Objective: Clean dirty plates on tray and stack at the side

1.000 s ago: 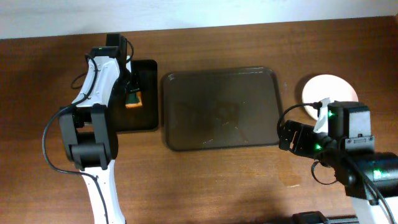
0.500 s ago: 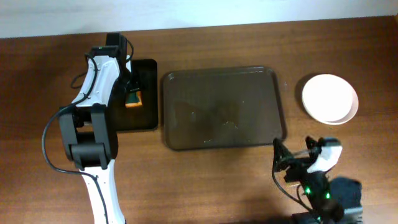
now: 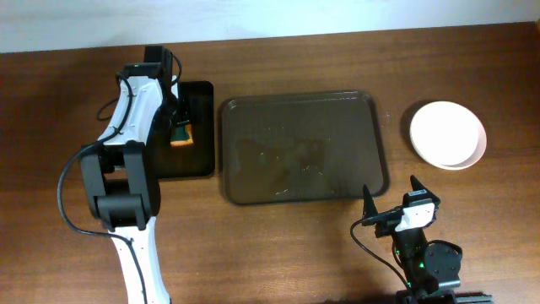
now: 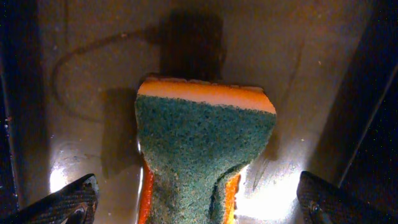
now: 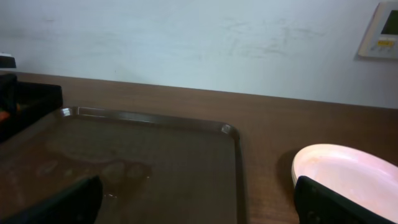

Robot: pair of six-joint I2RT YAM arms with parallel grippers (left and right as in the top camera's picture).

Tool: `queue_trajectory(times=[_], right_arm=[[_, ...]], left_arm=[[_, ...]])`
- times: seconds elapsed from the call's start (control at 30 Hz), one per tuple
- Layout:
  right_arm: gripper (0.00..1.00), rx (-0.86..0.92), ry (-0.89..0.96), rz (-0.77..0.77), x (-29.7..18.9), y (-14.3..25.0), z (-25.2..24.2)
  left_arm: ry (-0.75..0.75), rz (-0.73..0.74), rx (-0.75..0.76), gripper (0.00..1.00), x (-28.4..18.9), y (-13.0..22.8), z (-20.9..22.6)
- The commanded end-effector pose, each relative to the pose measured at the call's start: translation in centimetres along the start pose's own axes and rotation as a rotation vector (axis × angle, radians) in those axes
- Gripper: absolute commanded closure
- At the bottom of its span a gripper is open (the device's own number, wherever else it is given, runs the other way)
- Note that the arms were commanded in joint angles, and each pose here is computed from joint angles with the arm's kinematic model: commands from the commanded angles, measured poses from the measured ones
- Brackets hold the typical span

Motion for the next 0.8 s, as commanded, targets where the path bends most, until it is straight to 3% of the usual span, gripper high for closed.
queue_trajectory(times=[0.0, 0.43, 0.53, 0.6, 0.77], right_arm=[[0.02, -0.017, 0.007, 0.002, 0.0, 0.2, -0.1], [0.02, -0.017, 0.007, 0.002, 0.0, 0.2, -0.1], [0.02, -0.017, 0.007, 0.002, 0.0, 0.2, -0.1], [0.01, -0.017, 0.007, 0.002, 0.0, 0.2, -0.1], [0.02, -0.017, 0.007, 0.002, 0.0, 0.2, -0.1]], left_arm=[[0.008, -0.007, 0.011, 0.0, -0.3, -0.2, 0.0], [0.008, -0.007, 0.011, 0.01, -0.3, -0.2, 0.0], [-0.019, 0.097, 0.008, 0.0, -0.6, 2.2, 0.4], [-0.011, 0.033, 0.01, 0.01, -3.1, 1.4, 0.2], [0.026, -0.322, 0.034, 0.01, -17.1, -0.7, -1.1]])
Point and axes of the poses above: each gripper's point midway between its finger pads, its own x axis out along the fingers, its own z axis along the line the jaws close on, y = z × x, the point moved 2 cm from there along -x, back along the fingers, and after that the axes turned 7 degrees about x, right-handed, at the moved point
